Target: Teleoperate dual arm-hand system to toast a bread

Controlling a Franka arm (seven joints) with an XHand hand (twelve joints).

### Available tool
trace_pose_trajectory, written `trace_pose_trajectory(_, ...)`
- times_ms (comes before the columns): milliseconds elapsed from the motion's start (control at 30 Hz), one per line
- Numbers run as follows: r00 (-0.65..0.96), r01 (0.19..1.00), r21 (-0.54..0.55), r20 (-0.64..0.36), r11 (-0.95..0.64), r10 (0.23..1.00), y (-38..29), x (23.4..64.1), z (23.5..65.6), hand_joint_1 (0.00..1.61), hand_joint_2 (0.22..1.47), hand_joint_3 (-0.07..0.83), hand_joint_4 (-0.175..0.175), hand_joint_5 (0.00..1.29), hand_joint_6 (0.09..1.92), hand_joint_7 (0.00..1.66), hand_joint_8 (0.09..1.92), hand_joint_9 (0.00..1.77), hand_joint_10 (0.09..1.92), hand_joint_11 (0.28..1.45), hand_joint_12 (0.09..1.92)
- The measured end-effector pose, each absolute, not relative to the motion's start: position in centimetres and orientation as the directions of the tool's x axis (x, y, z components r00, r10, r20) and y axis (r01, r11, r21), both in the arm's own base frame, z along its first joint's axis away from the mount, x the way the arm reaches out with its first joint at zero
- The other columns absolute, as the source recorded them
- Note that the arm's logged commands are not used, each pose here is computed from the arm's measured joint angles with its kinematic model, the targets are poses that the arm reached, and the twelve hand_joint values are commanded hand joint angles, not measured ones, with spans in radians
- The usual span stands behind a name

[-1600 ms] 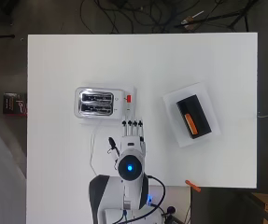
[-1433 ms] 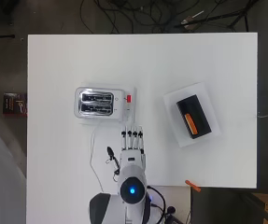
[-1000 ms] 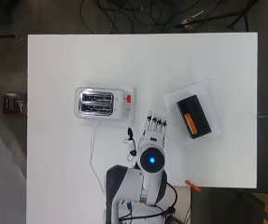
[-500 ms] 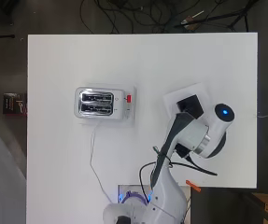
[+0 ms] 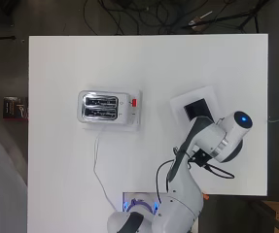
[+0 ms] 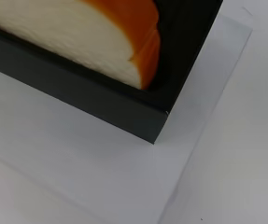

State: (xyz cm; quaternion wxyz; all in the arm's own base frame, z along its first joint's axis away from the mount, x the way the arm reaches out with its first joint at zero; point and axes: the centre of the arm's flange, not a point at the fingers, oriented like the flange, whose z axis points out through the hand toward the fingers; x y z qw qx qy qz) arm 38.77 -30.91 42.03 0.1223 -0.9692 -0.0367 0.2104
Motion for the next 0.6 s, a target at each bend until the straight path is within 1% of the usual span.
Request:
trace_pose_trajectory(33, 0.916, 0.018, -0.263, -0.383, -0.965, 0.122, -31.2, 38.1, 41.9, 0.12, 0.98, -0.003, 0.049, 0.33, 0.09, 0.43, 0.09, 0.51, 0.09, 0.42, 0.09)
trace_pose_trajectory(67, 0.922, 0.034, -0.278, -0.363, -0.96, 0.138, -31.1, 37.7, 41.7, 0.15, 0.97, -0.004, 0.047, 0.34, 0.09, 0.43, 0.09, 0.49, 0.09, 0.41, 0.09)
trace_pose_trajectory(200, 0.911, 0.189, -0.346, -0.288, -0.919, 0.296, -28.4, 37.9, 40.8, 0.21, 0.95, -0.01, 0.04, 0.34, 0.09, 0.42, 0.09, 0.46, 0.09, 0.39, 0.09)
trace_pose_trajectory(233, 0.907, 0.218, -0.356, -0.27, -0.909, 0.324, -27.9, 38.0, 40.8, 0.22, 0.95, -0.013, 0.037, 0.34, 0.09, 0.42, 0.09, 0.45, 0.09, 0.38, 0.09)
trace_pose_trajectory(333, 0.905, 0.271, -0.374, -0.213, -0.887, 0.367, -27.4, 37.7, 41.5, 0.24, 0.93, -0.015, 0.031, 0.34, 0.09, 0.42, 0.09, 0.45, 0.09, 0.38, 0.09)
trace_pose_trajectory(400, 0.898, 0.3, -0.383, -0.196, -0.874, 0.395, -27.3, 37.6, 41.5, 0.23, 0.93, -0.014, 0.029, 0.35, 0.09, 0.42, 0.09, 0.45, 0.09, 0.38, 0.09)
trace_pose_trajectory(467, 0.896, 0.302, -0.384, -0.198, -0.873, 0.398, -27.4, 37.4, 41.3, 0.23, 0.93, -0.01, 0.032, 0.35, 0.09, 0.42, 0.09, 0.45, 0.09, 0.38, 0.09)
trace_pose_trajectory(533, 0.893, 0.287, -0.398, -0.218, -0.871, 0.394, -27.1, 36.9, 40.6, 0.21, 0.94, -0.004, 0.038, 0.35, 0.09, 0.42, 0.09, 0.45, 0.09, 0.38, 0.09)
trace_pose_trajectory(600, 0.878, 0.244, -0.43, -0.284, -0.87, 0.386, -26.8, 36.7, 39.1, 0.18, 0.95, -0.001, 0.055, 0.34, 0.09, 0.41, 0.09, 0.45, 0.09, 0.38, 0.09)
